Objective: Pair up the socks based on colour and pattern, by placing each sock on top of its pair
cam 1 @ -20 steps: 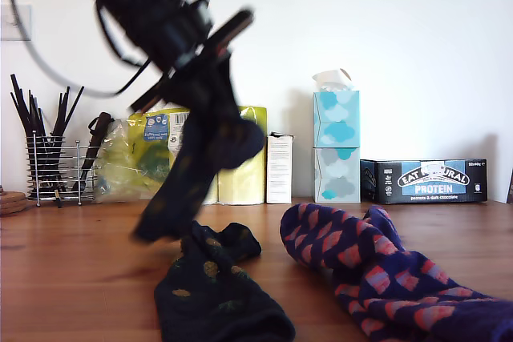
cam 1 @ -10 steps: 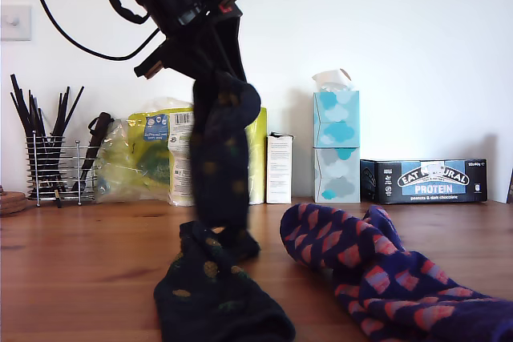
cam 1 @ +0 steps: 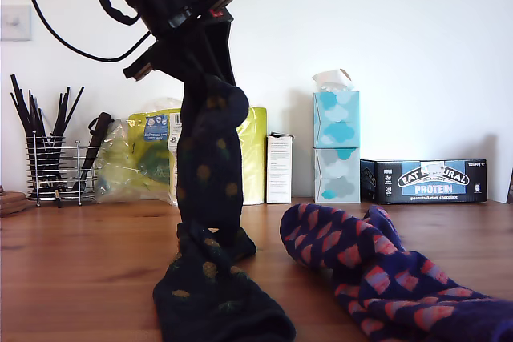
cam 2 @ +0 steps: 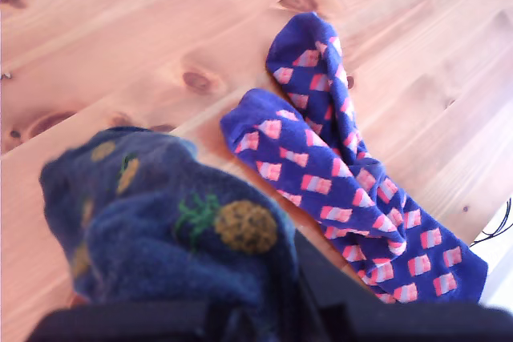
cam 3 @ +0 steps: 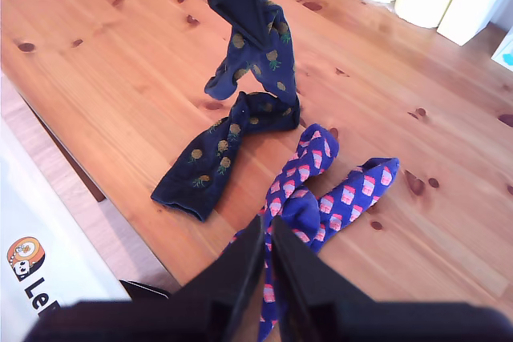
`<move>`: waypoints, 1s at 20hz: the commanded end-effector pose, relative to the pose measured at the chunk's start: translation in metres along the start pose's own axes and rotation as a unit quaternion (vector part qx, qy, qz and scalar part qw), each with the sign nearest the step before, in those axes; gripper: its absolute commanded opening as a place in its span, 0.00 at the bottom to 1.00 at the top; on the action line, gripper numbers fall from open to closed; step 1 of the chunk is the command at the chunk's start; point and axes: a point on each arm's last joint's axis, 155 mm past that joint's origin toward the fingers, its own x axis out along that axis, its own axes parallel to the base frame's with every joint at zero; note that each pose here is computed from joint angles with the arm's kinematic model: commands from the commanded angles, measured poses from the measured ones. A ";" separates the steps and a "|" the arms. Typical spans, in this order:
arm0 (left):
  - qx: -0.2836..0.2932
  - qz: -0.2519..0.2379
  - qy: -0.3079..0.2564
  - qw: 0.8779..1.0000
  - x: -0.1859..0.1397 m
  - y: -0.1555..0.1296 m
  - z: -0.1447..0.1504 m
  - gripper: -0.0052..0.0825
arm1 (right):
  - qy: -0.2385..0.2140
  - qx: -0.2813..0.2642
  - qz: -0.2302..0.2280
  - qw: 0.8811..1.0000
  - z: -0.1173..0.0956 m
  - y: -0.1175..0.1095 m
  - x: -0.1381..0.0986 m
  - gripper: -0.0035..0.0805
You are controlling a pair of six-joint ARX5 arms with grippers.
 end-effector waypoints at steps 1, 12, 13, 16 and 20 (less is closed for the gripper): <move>-0.018 0.000 0.041 0.999 0.012 0.003 -0.019 0.04 | 0.004 -0.003 0.006 1.000 -0.003 0.002 0.003 0.03; -0.075 -0.028 0.183 0.980 0.070 -0.009 -0.131 0.04 | 0.007 -0.004 0.006 1.000 -0.005 0.003 0.003 0.03; -0.077 -0.038 0.183 0.979 0.074 -0.012 -0.136 0.05 | 0.007 -0.004 0.006 1.000 -0.005 0.003 0.003 0.03; -0.078 -0.046 0.182 0.979 0.088 -0.015 -0.148 0.11 | 0.007 -0.004 0.007 1.000 -0.005 0.003 0.003 0.03; -0.063 -0.015 0.161 0.985 0.100 -0.004 -0.148 0.50 | 0.007 -0.005 0.009 1.000 -0.004 0.004 0.003 0.03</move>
